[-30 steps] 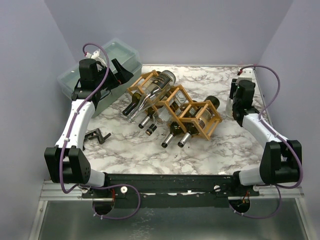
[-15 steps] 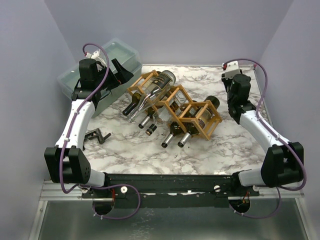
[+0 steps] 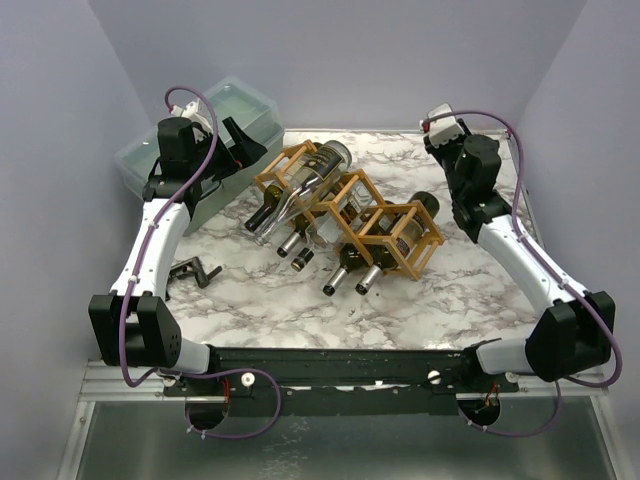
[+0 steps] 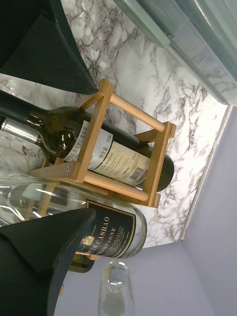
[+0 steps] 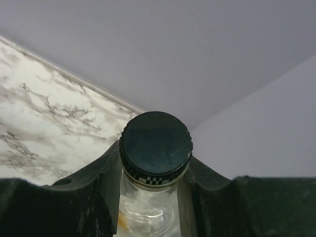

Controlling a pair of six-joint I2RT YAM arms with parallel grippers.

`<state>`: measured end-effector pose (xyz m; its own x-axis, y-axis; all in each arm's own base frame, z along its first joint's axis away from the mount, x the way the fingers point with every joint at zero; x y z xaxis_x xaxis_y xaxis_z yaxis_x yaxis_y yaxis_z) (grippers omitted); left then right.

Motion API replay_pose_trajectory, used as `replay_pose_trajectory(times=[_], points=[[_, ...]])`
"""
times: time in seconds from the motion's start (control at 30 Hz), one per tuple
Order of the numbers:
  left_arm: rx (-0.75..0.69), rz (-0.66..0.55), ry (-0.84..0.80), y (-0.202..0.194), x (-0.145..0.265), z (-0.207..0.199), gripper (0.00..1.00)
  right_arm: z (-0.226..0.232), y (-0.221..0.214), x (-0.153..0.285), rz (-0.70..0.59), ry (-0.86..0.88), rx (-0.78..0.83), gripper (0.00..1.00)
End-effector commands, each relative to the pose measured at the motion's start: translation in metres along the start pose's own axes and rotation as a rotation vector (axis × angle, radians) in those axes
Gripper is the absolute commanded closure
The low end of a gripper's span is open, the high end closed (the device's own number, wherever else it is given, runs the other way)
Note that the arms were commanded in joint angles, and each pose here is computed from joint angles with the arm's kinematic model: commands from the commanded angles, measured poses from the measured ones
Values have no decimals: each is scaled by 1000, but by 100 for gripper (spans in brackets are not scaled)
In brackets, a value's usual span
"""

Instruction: Put the wine bottle on the wine rack

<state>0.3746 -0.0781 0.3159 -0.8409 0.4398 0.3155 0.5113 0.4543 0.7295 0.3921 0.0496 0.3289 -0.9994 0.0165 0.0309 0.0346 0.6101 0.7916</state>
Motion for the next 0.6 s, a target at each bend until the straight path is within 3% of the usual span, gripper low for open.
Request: replay_pose_trajectory(times=[0.0,0.57], points=[[-8,-13,-27,3,5,-4,2,-46,92,19,-307,-83,87,99],[-15,-14,1,6,7,0,1,22,174,58,-470,130,307,99]])
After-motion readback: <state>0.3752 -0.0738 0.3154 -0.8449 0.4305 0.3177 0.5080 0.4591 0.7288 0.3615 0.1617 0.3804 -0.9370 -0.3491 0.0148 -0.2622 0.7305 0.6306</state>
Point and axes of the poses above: each gripper's point midway between its finger pads, its own x axis back along the fingers, its own z axis along the line the jaws close on, y = z × x, the point moved 6 cm from there along x, back along the fingers, and after that the axes turned 1 degree about -x, right-handed, at the moved point
